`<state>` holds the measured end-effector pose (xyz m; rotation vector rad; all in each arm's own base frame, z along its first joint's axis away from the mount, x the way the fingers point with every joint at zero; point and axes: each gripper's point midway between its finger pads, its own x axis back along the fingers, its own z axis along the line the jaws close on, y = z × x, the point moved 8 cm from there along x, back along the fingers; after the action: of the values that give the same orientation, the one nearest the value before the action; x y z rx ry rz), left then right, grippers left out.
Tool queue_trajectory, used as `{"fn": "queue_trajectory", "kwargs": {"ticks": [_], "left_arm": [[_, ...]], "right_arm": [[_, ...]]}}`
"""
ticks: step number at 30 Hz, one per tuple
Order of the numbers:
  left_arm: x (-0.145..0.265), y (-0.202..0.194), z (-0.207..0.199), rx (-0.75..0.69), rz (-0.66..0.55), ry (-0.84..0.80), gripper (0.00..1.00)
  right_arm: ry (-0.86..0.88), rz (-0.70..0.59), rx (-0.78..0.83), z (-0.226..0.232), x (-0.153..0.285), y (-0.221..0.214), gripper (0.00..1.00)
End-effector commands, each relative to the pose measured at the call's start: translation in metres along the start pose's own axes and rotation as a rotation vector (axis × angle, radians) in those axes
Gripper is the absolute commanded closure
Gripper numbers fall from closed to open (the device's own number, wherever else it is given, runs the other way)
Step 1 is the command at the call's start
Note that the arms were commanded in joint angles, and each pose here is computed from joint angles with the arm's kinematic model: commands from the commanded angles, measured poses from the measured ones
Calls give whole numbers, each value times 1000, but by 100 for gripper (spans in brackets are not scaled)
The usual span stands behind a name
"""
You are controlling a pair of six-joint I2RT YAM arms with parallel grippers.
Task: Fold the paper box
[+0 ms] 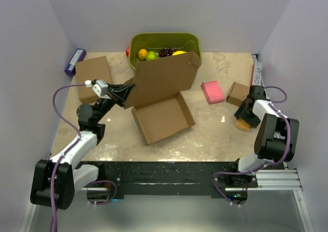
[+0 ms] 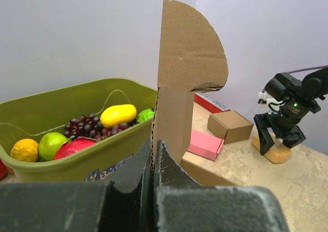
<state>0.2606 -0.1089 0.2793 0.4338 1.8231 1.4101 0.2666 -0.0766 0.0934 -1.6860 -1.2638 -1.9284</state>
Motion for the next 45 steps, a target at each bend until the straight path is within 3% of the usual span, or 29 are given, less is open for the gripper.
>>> {"fn": "queue_trajectory", "kwargs": {"ticks": [1,9,13,19,24,27,33,38,42,45], "left_arm": [[-6,19,-4,-60,-67,-34,100],[-11,15,-9,-27,-46,-73,100],[-14,12,-10,-1,-36,-106,100],[-18,8,-5,-16,9,-103,100],[-19,6,2,-33,38,-55,100],[-20,2,9,-36,57,-27,100],[-20,-1,11,-32,67,-28,100],[-20,-8,13,-41,88,-37,100],[-20,-20,14,-41,99,-79,100],[-21,-29,16,-33,113,-108,100]], "right_arm": [[10,-85,-16,-4,27,14,35],[107,-234,-18,-5,104,40,43],[223,-377,82,34,166,47,45],[408,-449,262,96,227,26,47],[503,-495,339,99,262,9,50],[714,-494,406,100,289,-14,51],[947,-370,464,116,297,-66,56],[1092,-229,575,158,290,-135,55],[1015,-125,654,187,257,-173,54],[953,-130,670,198,237,-177,53]]}}
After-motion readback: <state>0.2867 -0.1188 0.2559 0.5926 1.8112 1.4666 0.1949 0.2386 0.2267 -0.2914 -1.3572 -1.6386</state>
